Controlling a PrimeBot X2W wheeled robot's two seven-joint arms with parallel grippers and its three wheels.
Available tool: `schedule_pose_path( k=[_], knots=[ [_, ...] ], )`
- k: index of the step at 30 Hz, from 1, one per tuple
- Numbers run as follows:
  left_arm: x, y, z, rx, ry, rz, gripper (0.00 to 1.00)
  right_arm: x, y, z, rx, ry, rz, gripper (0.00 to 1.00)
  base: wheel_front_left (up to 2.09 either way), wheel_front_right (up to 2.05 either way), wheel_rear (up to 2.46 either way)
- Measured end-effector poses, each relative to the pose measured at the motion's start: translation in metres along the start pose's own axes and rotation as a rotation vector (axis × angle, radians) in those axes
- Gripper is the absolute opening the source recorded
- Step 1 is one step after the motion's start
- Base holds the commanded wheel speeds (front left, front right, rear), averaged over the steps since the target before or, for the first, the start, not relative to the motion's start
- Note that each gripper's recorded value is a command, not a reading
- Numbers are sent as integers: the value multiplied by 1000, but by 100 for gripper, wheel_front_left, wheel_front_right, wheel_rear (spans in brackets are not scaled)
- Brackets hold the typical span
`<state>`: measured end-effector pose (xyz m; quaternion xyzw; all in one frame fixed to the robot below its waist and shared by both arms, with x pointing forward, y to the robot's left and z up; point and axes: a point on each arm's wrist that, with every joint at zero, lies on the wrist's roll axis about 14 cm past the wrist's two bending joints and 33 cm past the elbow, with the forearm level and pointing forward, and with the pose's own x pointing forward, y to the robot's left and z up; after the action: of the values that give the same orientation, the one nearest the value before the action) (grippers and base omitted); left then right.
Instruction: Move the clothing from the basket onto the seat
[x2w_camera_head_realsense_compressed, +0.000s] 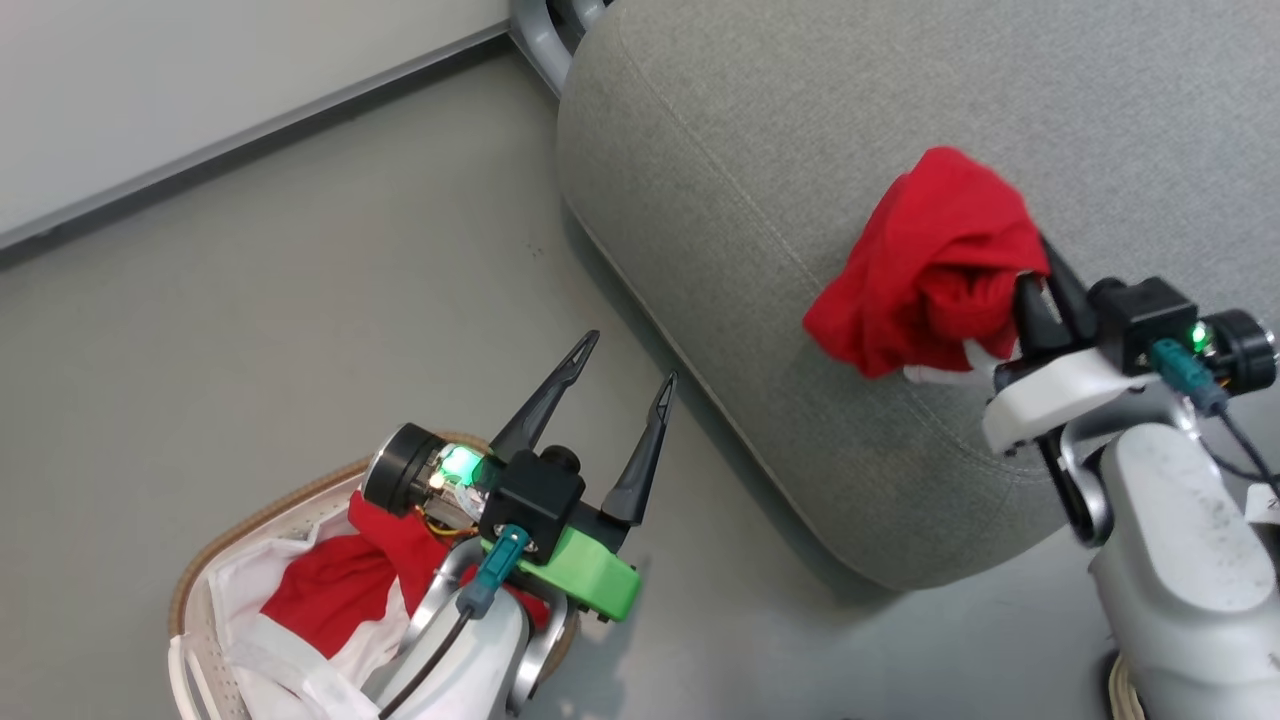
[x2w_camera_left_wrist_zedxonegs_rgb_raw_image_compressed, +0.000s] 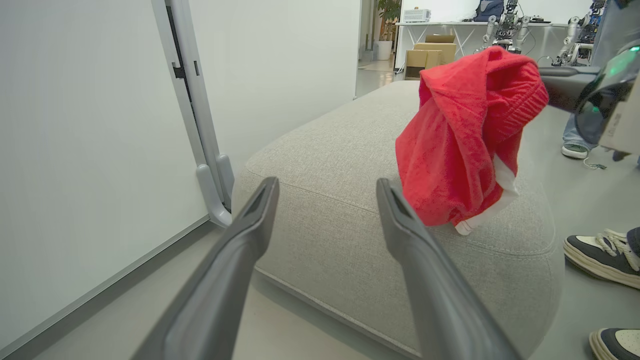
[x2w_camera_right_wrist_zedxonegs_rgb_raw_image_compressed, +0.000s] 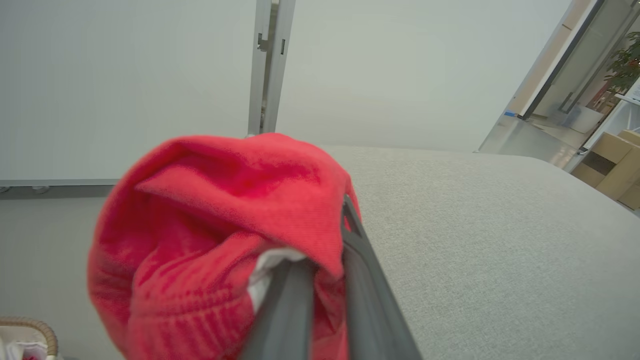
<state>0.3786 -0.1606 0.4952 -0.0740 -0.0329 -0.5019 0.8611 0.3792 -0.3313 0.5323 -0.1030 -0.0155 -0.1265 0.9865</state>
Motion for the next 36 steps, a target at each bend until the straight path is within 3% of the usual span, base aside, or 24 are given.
schedule_pose_path(
  k=[6,12,28,30,31,32,34,36],
  knots=[
    [3,16,-21,-8,26,-2,100,36,-40,10,-126,-2,-57,0,0,0,0],
    [4,36,-42,-18,50,8,100,73,-58,8,-197,17,-82,0,0,0,0],
    [1,75,-106,-55,122,31,100,140,-78,-45,-231,129,-175,0,0,0,0],
    [-1,79,-114,-64,134,40,100,141,-76,-60,-220,155,-183,8,0,0,0],
    [-2,81,-116,-67,138,46,100,141,-75,-66,-211,166,-188,18,0,0,0],
    [-3,84,-119,-69,143,54,100,140,-72,-74,-207,185,-185,35,0,0,0],
    [-6,92,-124,-73,152,82,100,136,-64,-91,-197,219,-176,100,0,0,0],
    [-8,99,-125,-75,154,109,100,129,-57,-105,-177,251,-172,100,0,0,0]
  ],
)
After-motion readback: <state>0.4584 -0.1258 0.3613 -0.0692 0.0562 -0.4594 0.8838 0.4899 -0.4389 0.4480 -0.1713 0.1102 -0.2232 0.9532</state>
